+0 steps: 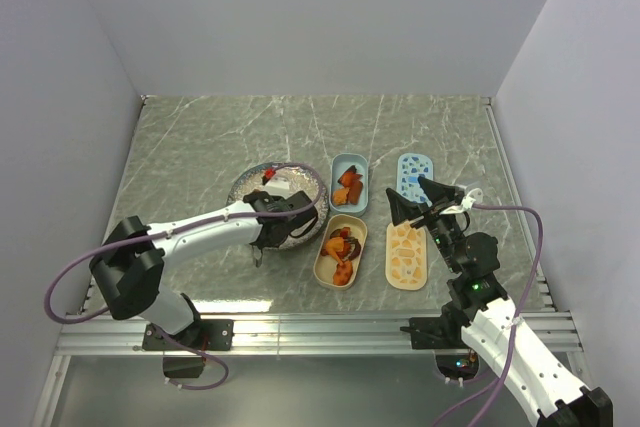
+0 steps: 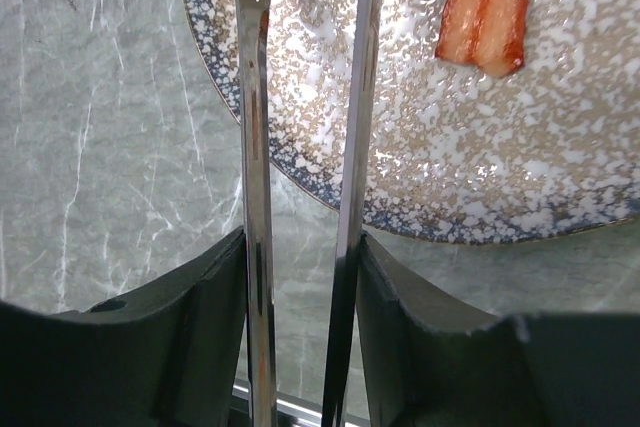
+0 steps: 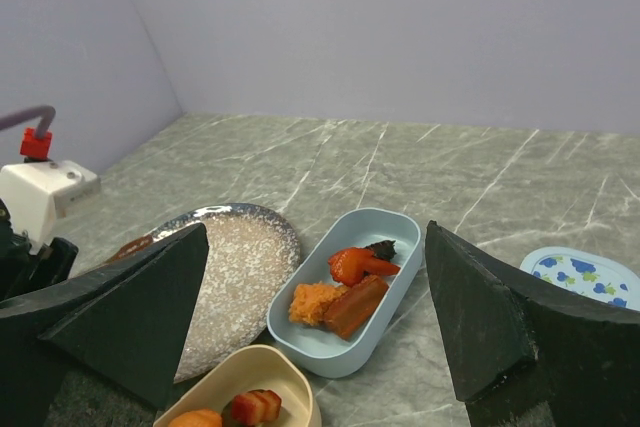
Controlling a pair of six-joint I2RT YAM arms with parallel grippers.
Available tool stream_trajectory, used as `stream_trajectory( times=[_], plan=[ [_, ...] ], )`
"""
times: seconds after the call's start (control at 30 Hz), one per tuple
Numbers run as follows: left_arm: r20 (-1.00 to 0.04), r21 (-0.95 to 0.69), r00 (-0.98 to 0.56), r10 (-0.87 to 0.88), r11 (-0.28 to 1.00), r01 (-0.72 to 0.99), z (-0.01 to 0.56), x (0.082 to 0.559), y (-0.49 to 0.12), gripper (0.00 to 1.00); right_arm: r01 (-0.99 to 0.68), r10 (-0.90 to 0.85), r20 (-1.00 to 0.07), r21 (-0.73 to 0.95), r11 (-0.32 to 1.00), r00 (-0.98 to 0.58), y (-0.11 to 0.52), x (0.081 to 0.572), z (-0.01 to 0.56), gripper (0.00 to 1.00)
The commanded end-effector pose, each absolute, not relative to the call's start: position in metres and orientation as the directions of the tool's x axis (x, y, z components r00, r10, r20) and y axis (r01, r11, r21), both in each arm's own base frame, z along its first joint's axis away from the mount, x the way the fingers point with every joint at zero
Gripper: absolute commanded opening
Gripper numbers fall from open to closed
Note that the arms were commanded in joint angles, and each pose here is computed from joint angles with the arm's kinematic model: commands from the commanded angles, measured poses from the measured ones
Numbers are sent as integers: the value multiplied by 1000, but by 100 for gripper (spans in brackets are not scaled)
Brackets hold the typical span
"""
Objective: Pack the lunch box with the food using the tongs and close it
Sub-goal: Pick up the food using the clamp
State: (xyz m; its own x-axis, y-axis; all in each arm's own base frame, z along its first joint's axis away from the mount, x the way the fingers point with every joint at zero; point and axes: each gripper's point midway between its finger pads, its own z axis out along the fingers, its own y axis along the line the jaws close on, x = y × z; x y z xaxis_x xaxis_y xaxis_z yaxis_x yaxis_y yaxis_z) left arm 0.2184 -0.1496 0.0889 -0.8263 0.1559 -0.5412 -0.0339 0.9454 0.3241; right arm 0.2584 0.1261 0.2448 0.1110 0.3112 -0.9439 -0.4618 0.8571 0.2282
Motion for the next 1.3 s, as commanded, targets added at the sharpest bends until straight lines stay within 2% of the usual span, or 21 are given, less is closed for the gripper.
stream_trajectory(
  times=[0.0,0.2,0.37,0.7,1.0,1.27],
  plan=[
    [-526,346,-829,190,938,-4,87,218,-150,49,-471,331,-930,224,853,158,124,257,267,96],
    [-520,351,-827,214,936,22,84,222,-155,51,-471,330,-931,224,853,155,125,258,266,96],
    [-510,361,-831,223,932,28,81,221,-154,48,-468,331,-931,226,854,154,124,258,266,96],
    [-517,358,-828,219,933,23,87,220,-151,26,-469,329,-932,225,854,153,125,259,265,96],
    [-586,320,-787,193,947,-5,123,229,-157,25,-467,329,-932,225,855,154,124,259,266,96],
    [-599,312,-774,208,950,14,129,229,-173,25,-467,326,-933,224,856,152,124,260,265,96]
  ],
)
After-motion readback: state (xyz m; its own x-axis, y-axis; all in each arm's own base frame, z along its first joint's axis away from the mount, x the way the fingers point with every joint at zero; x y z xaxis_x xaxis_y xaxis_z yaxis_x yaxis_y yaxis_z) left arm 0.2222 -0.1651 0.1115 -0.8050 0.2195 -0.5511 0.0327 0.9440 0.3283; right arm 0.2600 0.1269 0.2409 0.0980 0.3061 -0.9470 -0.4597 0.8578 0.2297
